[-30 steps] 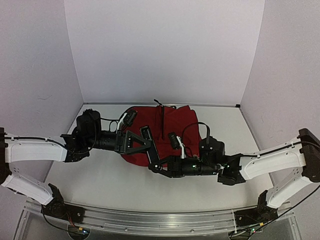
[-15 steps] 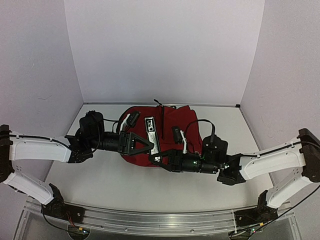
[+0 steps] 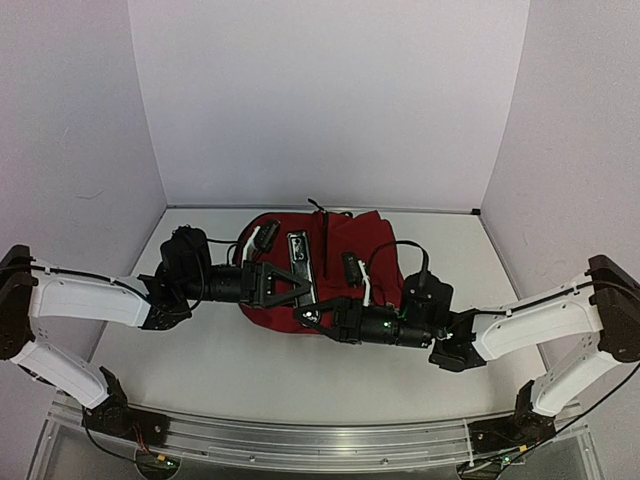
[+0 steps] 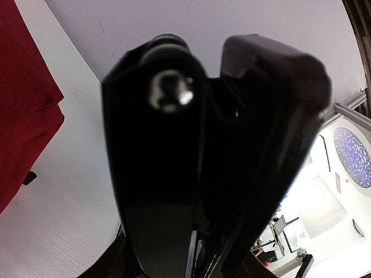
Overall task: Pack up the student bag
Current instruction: Pick up the stationery from the center of the board.
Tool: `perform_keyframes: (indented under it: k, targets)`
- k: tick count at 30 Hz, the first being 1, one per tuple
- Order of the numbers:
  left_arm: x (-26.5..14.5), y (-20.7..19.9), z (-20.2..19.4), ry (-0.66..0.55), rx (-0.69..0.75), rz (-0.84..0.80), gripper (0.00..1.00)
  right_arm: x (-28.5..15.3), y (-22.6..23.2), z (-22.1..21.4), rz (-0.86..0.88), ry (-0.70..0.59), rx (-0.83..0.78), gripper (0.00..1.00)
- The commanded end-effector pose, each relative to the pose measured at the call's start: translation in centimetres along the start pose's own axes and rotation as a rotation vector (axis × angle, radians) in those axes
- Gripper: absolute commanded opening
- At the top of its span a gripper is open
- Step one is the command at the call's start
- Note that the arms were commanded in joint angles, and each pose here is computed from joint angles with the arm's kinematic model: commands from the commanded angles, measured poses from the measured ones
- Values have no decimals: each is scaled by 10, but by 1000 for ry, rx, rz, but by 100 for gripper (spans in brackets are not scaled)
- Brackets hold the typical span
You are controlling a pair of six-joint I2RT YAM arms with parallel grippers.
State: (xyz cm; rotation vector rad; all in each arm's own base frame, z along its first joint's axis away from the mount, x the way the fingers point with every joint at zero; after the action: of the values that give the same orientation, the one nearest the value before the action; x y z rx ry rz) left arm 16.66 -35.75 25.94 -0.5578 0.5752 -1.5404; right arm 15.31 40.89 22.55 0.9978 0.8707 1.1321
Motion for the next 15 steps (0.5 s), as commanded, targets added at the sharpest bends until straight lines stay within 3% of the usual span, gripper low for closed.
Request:
perform_keyframes:
  k: [1,4,9,15]
  targets:
    - [-2,-14,18,-81,78,-29,40,-1,34,10,138,-34,-31,0]
    - [-1,-12,20,-92,74,-23,28,0,30,9,129,-33,-27,1]
    - [-3,-4,20,-98,44,34,14,-3,23,15,67,-71,-50,37]
    - [-20,26,23,-74,-15,280,5,-18,8,39,-190,-184,-154,71]
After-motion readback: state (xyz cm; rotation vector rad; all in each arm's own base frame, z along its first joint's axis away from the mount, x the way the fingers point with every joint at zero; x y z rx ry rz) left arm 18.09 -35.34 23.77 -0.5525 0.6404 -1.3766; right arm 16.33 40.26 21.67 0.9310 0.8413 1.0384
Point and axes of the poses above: each gripper's point midway between its finger pads, its own x axis out along the fingers, its own y axis along the line the jaws close on, z = x × y, the point moved 2 cm from there along -x, back along the fingers, and after that the axes turned 14 degrees about x, right-handed, at the moved point
